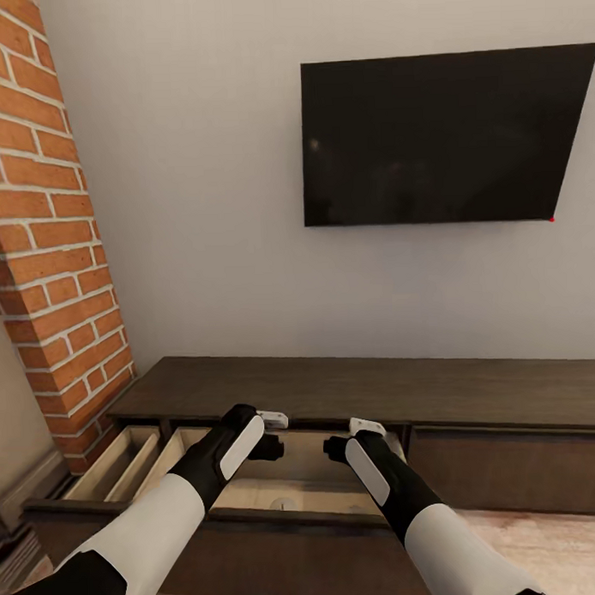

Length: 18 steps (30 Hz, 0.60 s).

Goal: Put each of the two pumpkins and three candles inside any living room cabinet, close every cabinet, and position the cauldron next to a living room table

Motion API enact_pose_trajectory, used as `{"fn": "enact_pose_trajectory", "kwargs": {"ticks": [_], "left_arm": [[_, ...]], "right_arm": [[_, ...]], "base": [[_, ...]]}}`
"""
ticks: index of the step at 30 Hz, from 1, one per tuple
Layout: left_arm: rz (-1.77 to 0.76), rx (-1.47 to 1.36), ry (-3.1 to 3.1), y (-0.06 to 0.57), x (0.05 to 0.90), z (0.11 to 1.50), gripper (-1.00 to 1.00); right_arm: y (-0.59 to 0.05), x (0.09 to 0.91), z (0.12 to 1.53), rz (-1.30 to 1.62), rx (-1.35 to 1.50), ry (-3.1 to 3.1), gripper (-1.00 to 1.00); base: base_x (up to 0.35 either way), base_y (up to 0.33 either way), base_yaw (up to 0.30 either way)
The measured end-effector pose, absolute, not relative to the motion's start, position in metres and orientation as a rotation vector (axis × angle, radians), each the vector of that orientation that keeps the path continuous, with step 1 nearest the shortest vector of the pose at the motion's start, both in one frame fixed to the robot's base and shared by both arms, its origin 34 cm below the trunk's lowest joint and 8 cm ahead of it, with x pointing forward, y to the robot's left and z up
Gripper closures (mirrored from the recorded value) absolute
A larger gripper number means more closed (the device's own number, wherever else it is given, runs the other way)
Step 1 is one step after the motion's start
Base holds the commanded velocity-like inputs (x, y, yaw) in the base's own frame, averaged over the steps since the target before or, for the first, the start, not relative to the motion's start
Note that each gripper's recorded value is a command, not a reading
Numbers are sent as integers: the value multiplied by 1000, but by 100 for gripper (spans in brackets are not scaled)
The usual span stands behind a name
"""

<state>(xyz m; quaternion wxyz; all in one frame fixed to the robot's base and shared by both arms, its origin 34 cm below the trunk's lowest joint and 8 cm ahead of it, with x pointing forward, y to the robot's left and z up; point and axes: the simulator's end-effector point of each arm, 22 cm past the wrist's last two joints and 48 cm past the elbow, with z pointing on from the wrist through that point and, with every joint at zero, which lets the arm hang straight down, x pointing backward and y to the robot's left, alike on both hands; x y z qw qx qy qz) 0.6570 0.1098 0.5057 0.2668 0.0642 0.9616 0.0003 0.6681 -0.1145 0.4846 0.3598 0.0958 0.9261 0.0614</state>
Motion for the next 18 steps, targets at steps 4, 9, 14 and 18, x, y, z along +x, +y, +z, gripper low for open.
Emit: {"fn": "enact_pose_trajectory", "kwargs": {"ticks": [4,9,14,18], "left_arm": [[3,173,2579,110,657,516,-100],[4,174,2553,109,657,530,-100],[8,173,2529,109,657,544,-100],[10,173,2512,109,657,554,-100]], "right_arm": [[-114,668,495,160,245,2371,-100],[-114,668,508,162,242,2351,-100],[-114,668,520,163,239,2330,-100],[-114,668,530,165,237,2314,-100]], "base": [[-267,70,279],[-82,19,288],[-14,3,290],[-3,1,290]]}}
